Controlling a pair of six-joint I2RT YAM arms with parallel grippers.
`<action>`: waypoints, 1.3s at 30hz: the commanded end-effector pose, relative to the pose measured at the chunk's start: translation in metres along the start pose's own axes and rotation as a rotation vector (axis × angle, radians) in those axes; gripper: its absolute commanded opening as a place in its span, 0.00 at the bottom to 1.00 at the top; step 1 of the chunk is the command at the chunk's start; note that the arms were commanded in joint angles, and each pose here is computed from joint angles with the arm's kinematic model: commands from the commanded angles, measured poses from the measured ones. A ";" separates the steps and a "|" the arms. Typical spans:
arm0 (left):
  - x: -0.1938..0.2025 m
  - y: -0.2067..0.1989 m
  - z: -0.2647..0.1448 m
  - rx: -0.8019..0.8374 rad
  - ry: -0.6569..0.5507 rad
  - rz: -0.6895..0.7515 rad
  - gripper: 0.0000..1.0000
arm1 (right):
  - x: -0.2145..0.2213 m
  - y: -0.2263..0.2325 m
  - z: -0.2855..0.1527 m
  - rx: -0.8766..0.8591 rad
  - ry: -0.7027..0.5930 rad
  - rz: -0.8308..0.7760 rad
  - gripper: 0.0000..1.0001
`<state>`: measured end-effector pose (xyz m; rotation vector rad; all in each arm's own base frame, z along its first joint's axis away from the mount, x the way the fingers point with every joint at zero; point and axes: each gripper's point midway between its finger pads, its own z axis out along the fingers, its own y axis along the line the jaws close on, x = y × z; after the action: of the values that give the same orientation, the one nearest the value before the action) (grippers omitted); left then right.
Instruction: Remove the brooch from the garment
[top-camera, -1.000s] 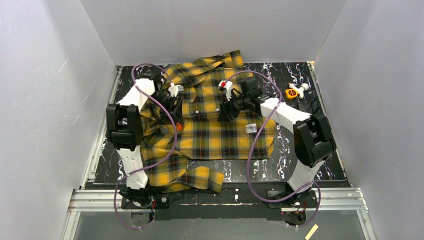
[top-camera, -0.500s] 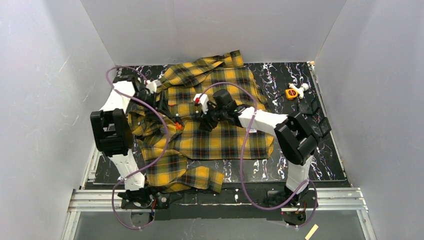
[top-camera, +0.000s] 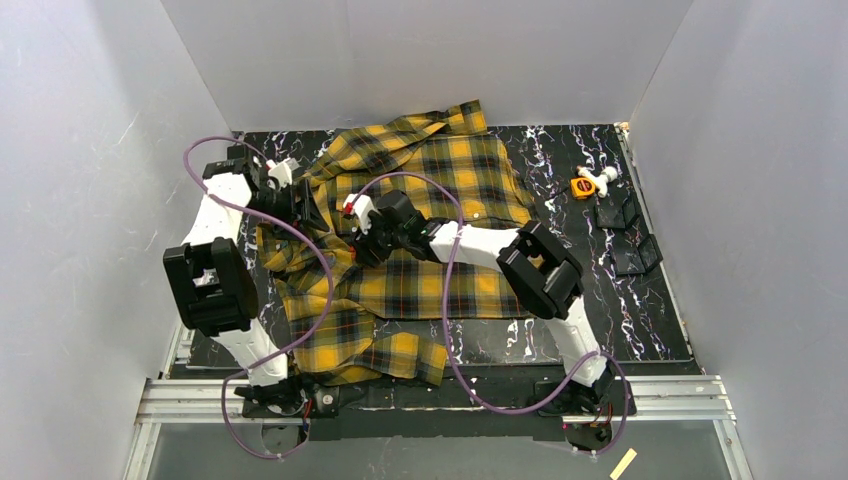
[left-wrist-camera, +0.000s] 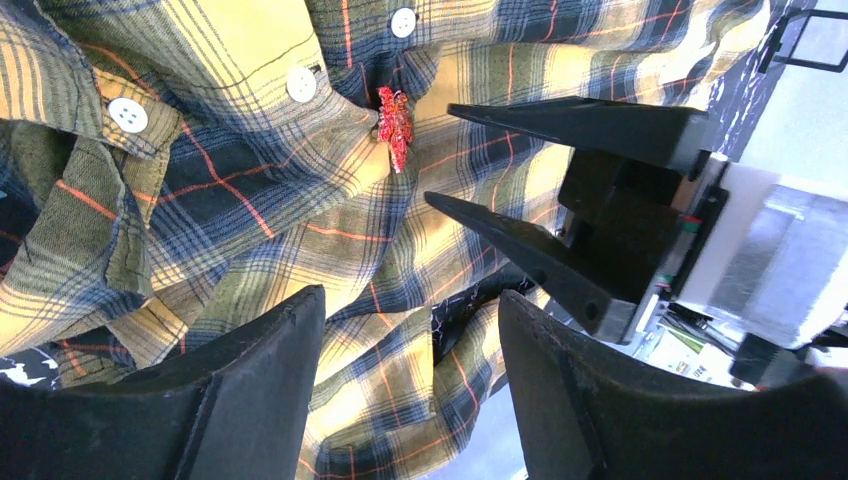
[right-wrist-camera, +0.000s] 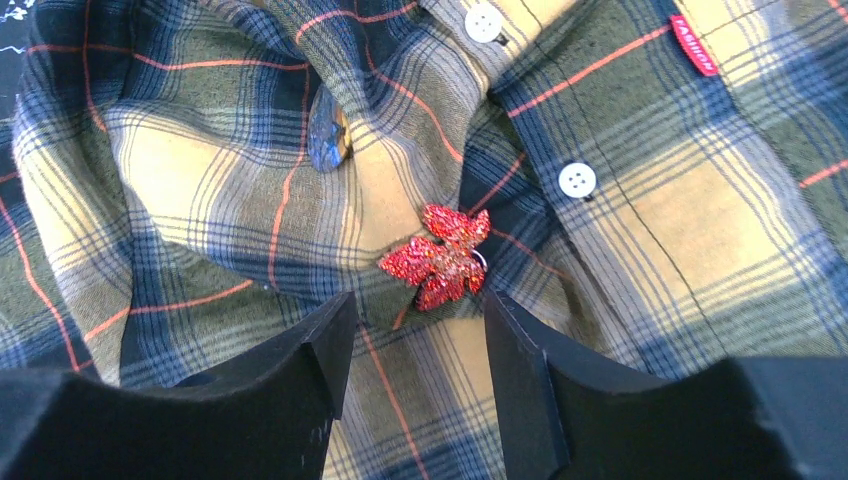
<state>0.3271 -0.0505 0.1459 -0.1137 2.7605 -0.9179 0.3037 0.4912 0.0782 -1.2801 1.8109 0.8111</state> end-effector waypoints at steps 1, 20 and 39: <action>0.005 -0.006 -0.017 -0.024 -0.048 0.019 0.62 | -0.026 0.001 0.014 0.023 -0.072 -0.007 0.61; 0.005 -0.004 -0.022 -0.047 -0.067 0.015 0.64 | -0.035 -0.022 0.015 0.221 -0.083 -0.046 0.45; 0.000 -0.001 -0.018 -0.041 -0.058 0.015 0.64 | -0.054 -0.028 0.008 0.072 -0.158 0.077 0.45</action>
<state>0.3230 -0.0406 0.1551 -0.1282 2.7378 -0.8291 0.3405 0.4961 0.0662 -1.1093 1.8828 0.7520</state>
